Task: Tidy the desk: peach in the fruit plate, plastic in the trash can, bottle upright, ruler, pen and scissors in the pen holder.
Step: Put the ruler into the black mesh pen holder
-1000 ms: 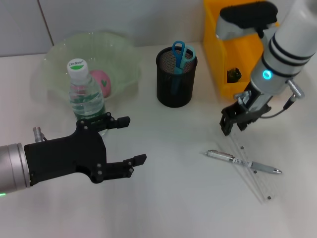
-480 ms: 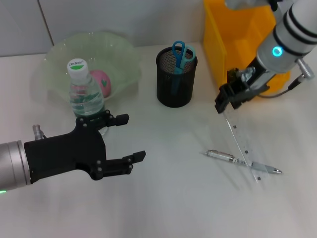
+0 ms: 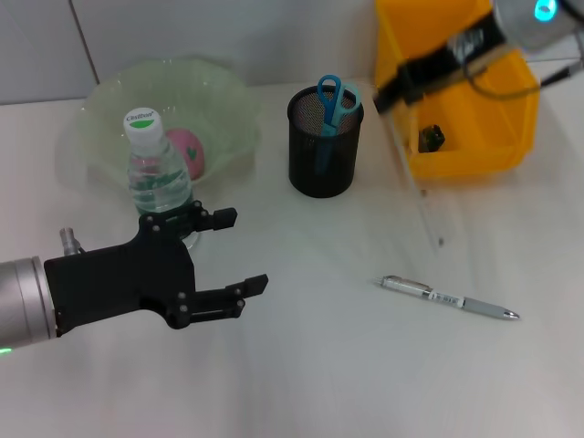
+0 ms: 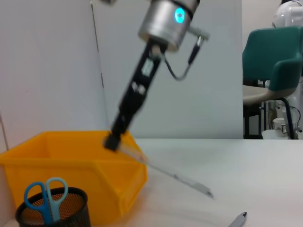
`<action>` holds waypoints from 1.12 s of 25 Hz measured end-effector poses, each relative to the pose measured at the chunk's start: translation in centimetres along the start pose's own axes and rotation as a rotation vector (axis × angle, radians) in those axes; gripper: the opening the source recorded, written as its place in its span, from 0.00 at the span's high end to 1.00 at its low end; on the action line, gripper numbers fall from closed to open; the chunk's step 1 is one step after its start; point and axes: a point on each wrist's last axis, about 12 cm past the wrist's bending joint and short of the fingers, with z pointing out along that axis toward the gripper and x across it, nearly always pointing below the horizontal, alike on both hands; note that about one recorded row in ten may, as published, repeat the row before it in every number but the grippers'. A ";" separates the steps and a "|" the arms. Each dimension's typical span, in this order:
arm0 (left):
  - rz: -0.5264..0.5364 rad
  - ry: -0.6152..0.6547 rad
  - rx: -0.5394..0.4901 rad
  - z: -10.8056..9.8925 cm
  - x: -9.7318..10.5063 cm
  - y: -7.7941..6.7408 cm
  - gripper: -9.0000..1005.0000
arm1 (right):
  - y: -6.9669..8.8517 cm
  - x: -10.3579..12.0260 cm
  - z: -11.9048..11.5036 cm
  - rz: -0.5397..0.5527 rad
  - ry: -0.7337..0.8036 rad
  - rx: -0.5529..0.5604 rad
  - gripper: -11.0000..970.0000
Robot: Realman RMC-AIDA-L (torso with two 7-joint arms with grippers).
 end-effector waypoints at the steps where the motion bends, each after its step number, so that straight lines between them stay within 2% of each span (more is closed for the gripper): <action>1: 0.000 0.000 0.000 0.0 0.0 0.0 0.18 | 0.0 0.0 0.0 0.000 0.000 0.000 0.60; 2: -0.007 0.001 -0.003 0.0 0.0 0.0 0.18 | 0.3 -0.7 -1.1 -0.033 -0.058 -0.007 0.60; 5: -0.014 0.001 -0.004 0.0 0.0 0.0 0.18 | 0.7 -1.6 -2.6 -0.088 -0.129 -0.006 0.60; 11: -0.028 0.003 -0.012 0.0 0.1 0.1 0.18 | 1.4 -3.0 -3.8 -0.174 -0.246 0.006 0.60; 17: -0.040 0.004 -0.017 0.1 0.3 0.1 0.18 | 1.8 -3.8 -1.9 -0.253 -0.380 -0.015 0.60; 28: -0.049 0.005 -0.017 0.2 0.5 0.2 0.18 | 1.5 -3.3 2.0 -0.309 -0.467 -0.063 0.60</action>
